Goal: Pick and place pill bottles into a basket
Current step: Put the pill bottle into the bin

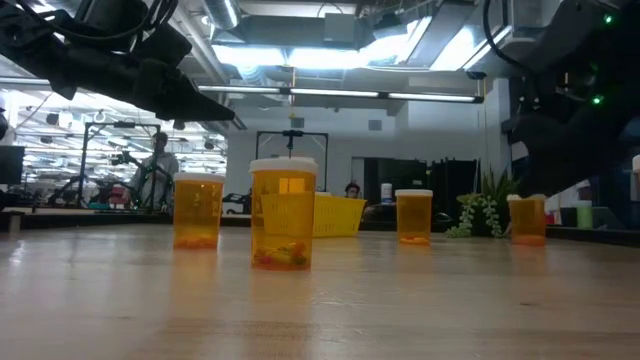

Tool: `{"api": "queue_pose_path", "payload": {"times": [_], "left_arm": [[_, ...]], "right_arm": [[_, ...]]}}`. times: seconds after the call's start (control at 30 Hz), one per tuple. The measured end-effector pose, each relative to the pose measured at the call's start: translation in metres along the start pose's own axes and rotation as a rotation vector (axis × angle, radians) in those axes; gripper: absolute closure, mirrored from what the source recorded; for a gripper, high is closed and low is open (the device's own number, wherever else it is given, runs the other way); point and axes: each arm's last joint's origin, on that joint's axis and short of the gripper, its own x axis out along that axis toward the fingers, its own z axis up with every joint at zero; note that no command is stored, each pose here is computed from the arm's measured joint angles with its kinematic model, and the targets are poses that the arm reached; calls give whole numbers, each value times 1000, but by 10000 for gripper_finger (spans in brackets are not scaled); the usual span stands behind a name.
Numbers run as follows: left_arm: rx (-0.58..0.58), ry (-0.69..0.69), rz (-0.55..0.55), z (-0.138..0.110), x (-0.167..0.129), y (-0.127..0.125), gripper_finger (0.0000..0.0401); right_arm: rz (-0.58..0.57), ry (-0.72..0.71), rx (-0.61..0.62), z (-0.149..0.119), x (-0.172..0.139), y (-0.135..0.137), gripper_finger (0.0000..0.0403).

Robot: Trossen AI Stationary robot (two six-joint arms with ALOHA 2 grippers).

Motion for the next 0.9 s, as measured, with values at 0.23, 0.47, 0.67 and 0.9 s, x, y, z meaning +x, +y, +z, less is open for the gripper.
{"api": "queue_pose_path", "payload": {"times": [0.23,0.47,0.67,0.9], "left_arm": [[0,0,0,0,0,0,392],[0,0,0,0,0,0,399],[0,0,0,0,0,0,392],[0,0,0,0,0,0,396]], "right_arm": [[19,-12,-12,1,-1,1,134],[3,8,18,0,0,-1,134],[4,10,20,0,0,-1,134],[-36,18,30,1,6,0,134]]}}
